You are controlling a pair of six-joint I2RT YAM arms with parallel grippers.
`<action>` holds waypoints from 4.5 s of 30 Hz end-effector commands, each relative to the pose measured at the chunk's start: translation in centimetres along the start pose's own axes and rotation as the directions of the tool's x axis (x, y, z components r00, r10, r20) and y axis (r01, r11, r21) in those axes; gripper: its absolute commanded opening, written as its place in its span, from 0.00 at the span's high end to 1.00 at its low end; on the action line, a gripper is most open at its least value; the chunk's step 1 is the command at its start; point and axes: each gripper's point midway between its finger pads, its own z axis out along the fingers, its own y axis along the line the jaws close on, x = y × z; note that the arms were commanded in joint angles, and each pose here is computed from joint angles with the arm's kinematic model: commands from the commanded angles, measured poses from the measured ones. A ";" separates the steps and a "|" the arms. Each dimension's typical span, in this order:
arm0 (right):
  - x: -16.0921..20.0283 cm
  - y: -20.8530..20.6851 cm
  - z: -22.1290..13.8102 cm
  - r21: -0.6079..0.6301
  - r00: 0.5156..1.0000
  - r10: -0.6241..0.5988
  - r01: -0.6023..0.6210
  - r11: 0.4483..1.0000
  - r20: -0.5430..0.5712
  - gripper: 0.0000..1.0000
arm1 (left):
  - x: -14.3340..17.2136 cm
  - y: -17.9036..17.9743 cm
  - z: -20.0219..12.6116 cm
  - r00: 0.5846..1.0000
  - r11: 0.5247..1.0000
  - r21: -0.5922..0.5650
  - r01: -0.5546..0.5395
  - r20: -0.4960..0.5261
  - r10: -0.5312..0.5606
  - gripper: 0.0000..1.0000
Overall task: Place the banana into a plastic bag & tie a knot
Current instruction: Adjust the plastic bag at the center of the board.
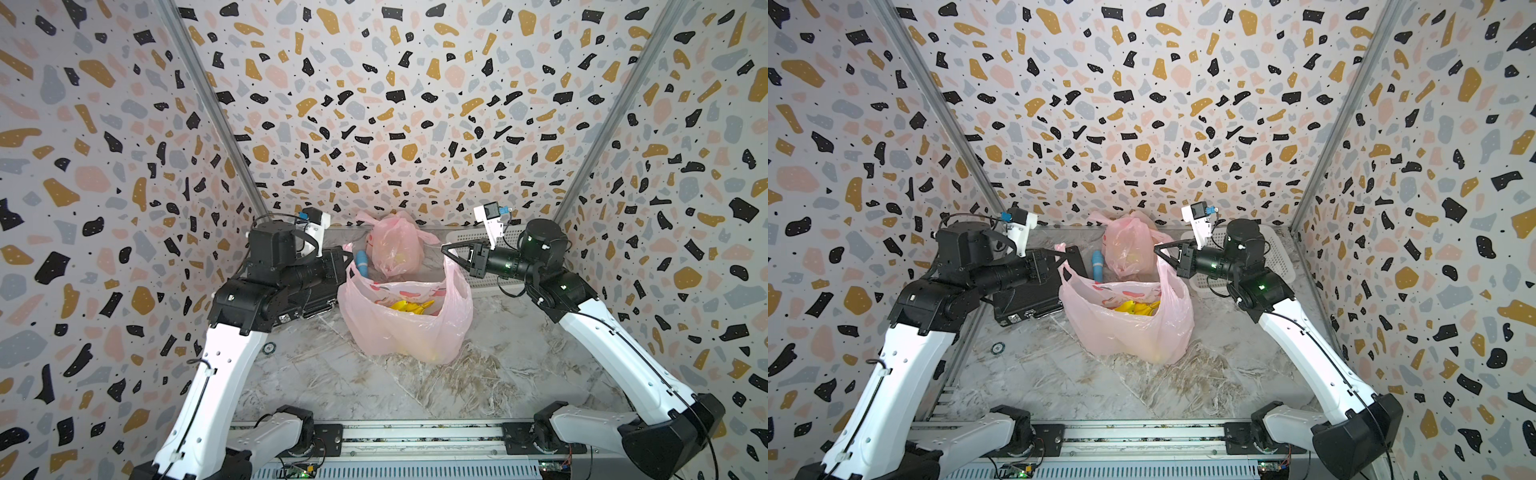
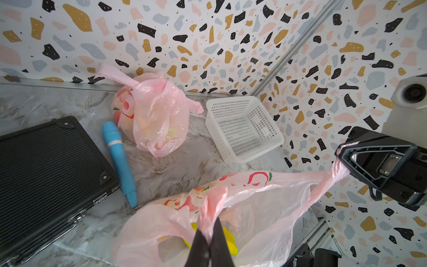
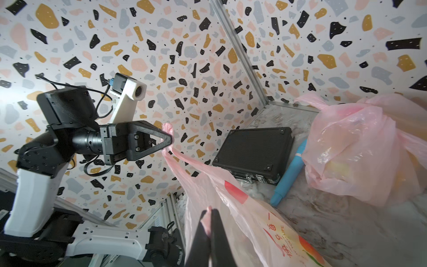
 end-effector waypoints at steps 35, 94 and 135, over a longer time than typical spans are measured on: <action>-0.7 -3.3 -1.1 0.081 1.000 0.010 -0.010 0.997 -0.003 0.72 | -1.1 -0.6 0.7 0.996 0.998 0.058 -0.022 0.090 0.017 1.00; 6.7 7.7 19.6 -0.141 0.940 -0.318 0.300 0.943 -0.127 0.35 | -0.7 -0.1 -0.8 0.989 1.000 0.017 0.001 0.147 -0.004 1.00; 1.3 6.9 12.1 -0.235 0.951 -0.262 0.219 0.947 -0.167 1.00 | 1.7 -3.0 -2.4 0.946 0.959 0.236 -0.157 0.316 0.077 0.01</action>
